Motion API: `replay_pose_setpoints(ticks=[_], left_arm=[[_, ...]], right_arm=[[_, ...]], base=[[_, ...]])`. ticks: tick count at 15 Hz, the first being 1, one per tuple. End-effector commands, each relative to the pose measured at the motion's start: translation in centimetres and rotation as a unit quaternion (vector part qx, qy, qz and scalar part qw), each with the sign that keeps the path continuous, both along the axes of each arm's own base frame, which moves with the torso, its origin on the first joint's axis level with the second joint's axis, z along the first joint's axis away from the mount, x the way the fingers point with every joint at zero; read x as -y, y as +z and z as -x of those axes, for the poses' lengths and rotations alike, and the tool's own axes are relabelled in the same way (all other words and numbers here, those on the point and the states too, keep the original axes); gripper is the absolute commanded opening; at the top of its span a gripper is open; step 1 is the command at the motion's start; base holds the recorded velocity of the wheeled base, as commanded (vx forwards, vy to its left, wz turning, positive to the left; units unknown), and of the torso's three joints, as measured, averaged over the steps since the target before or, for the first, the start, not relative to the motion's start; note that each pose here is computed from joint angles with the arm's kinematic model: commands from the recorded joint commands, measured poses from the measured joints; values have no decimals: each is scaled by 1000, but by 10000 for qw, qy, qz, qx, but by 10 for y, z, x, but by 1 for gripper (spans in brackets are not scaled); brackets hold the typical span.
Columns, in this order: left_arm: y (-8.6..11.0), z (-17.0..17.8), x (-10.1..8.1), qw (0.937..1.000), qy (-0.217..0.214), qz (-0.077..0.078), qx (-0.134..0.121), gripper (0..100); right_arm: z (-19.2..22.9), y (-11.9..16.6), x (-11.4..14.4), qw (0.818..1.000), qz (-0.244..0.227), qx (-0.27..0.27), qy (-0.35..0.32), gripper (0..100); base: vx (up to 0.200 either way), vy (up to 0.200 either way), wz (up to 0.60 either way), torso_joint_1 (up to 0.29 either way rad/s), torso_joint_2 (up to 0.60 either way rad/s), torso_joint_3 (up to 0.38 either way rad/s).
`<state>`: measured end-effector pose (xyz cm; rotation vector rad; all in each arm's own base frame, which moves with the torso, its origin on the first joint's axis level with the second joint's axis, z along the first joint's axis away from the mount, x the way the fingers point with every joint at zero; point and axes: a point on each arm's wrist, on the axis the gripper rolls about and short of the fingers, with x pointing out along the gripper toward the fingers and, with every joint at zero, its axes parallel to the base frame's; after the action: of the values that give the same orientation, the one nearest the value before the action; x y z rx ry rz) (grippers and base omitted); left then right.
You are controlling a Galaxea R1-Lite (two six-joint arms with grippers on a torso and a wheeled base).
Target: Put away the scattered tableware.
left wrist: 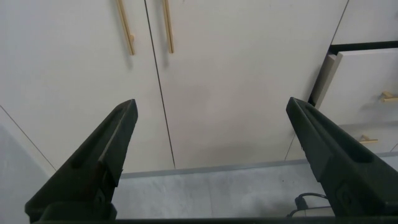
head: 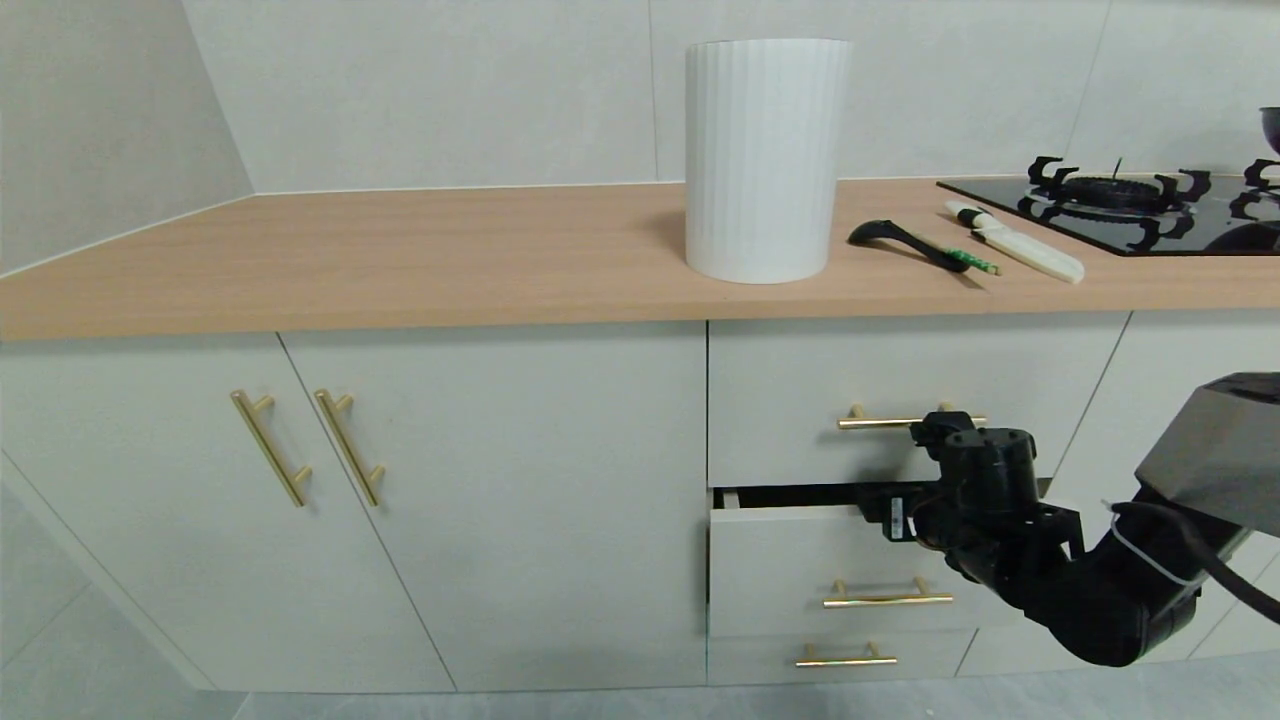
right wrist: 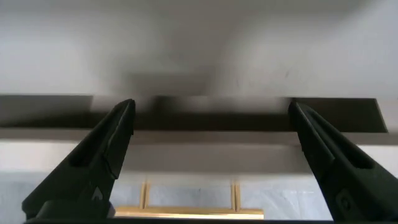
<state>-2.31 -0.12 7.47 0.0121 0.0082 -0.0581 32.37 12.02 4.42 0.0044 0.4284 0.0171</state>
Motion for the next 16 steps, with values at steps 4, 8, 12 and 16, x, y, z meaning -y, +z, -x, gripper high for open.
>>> replay_pose_setpoints(ticks=[4,8,12,16], left_arm=[[0,0,0,10000,-1,0,-11,100],[0,0,0,10000,-1,0,-11,100],[0,0,0,10000,-1,0,-3,100],[0,0,0,10000,-1,0,-11,100]], right_arm=[[6,0,2,9995,108,-285,28,100],[20,18,7,9985,159,-525,85,100],[39,39,8,9961,127,-778,386,100],[53,42,3,9911,298,-1175,555,100]], base=[[0,0,0,0,0,0],[0,0,0,0,0,0],[0,0,0,0,0,0],[0,0,0,0,0,0]])
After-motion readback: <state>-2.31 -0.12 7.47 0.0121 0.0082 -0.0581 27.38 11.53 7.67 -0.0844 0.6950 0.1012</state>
